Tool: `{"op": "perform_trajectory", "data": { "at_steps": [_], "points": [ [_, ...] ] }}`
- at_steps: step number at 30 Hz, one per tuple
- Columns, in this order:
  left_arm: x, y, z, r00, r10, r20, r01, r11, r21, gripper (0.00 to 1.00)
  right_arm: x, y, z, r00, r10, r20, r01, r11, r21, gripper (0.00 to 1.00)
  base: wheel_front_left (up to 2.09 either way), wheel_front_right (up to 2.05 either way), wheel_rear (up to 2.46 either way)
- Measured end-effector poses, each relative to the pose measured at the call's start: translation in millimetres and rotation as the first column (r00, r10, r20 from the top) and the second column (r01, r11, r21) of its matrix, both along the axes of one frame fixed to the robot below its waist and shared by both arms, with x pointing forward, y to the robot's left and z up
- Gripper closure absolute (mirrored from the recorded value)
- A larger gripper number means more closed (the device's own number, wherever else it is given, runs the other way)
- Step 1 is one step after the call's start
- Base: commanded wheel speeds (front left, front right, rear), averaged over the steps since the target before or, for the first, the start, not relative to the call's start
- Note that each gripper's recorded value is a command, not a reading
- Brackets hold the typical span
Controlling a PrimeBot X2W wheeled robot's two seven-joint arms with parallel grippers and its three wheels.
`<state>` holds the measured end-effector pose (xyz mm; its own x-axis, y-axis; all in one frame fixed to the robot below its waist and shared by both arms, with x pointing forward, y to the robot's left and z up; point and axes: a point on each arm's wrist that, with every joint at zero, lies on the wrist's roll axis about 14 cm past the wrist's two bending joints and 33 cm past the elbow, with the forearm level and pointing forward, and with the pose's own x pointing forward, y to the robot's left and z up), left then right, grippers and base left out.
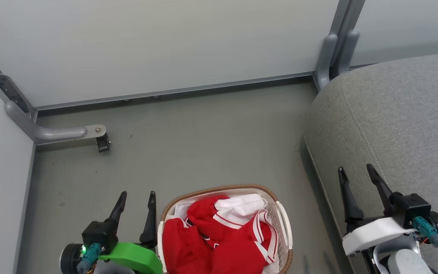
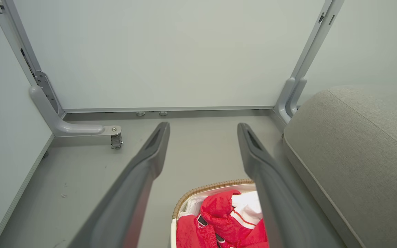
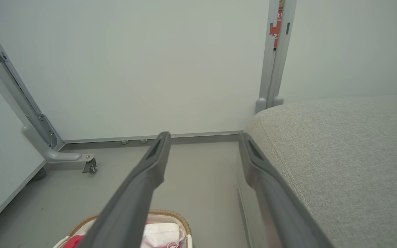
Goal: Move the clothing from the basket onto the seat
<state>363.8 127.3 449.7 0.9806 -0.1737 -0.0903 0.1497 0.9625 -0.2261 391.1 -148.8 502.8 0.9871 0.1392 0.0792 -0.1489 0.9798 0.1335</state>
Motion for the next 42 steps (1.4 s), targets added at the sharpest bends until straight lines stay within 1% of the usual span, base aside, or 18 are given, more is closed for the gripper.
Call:
{"op": "perform_trajectory", "data": {
  "at_steps": [5,9,14,17,20,21,23,25,27,29,36,40,42],
  "points": [
    [21,-28,-6,0.994,-0.105,-0.01,0.106,0.994,0.034,0.0,18,-8,-3,1.0,-0.022,-0.001,0.022,1.0,-0.008,0.0,0.0,0.0,0.0],
    [38,-54,-28,0.975,-0.21,-0.066,0.216,0.973,0.083,0.0,36,-16,-7,0.999,-0.048,-0.004,0.048,0.999,-0.016,0.0,0.0,0.0,0.0],
    [47,-86,-78,0.913,-0.347,-0.216,0.379,0.916,0.13,0.0,59,-28,-13,0.997,-0.082,-0.002,0.082,0.996,-0.02,0.0,0.0,0.0,0.0],
    [56,-101,-105,0.86,-0.411,-0.302,0.468,0.871,0.148,0.0,72,-34,-20,0.995,-0.097,-0.006,0.097,0.995,-0.017,0.0,0.0,0.0,0.0],
    [60,-109,-135,0.806,-0.447,-0.387,0.536,0.829,0.159,0.0,84,-37,-29,0.995,-0.103,-0.013,0.103,0.995,-0.015,0.0,0.0,0.0,0.0],
    [61,-110,-144,0.795,-0.449,-0.409,0.548,0.82,0.164,0.0,87,-38,-31,0.994,-0.104,-0.016,0.104,0.994,-0.014,0.0,0.0,0.0,0.0],
    [61,-111,-165,0.76,-0.454,-0.466,0.585,0.79,0.184,0.0,92,-40,-40,0.994,-0.109,-0.029,0.109,0.994,-0.007,0.0,0.0,0.0,0.0],
    [58,-111,-186,0.729,-0.448,-0.518,0.606,0.774,0.184,0.0,95,-43,-48,0.992,-0.115,-0.043,0.115,0.993,-0.002,0.0,0.0,0.0,0.0],
    [56,-110,-205,0.698,-0.442,-0.564,0.633,0.749,0.196,0.0,97,-45,-55,0.991,-0.121,-0.055,0.121,0.993,0.001,0.0,0.0,0.0,0.0],
    [56,-109,-223,0.667,-0.445,-0.598,0.669,0.71,0.218,0.0,98,-48,-66,0.989,-0.127,-0.078,0.128,0.992,0.005,0.0,0.0,0.0,0.0],
    [71,-104,-269,0.627,-0.409,-0.663,0.688,0.689,0.227,0.0,96,-59,-94,0.978,-0.149,-0.144,0.151,0.989,0.006,0.0,0.0,0.0,0.0],
    [76,-103,-290,0.609,-0.4,-0.685,0.697,0.681,0.223,0.0,94,-67,-104,0.972,-0.166,-0.169,0.168,0.986,0.002,0.0,0.0,0.0,0.0],
    [79,-106,-297,0.607,-0.399,-0.688,0.697,0.683,0.219,0.0,93,-70,-108,0.968,-0.175,-0.18,0.178,0.984,0.0,0.0,0.0,0.0,0.0]
  ]
}}
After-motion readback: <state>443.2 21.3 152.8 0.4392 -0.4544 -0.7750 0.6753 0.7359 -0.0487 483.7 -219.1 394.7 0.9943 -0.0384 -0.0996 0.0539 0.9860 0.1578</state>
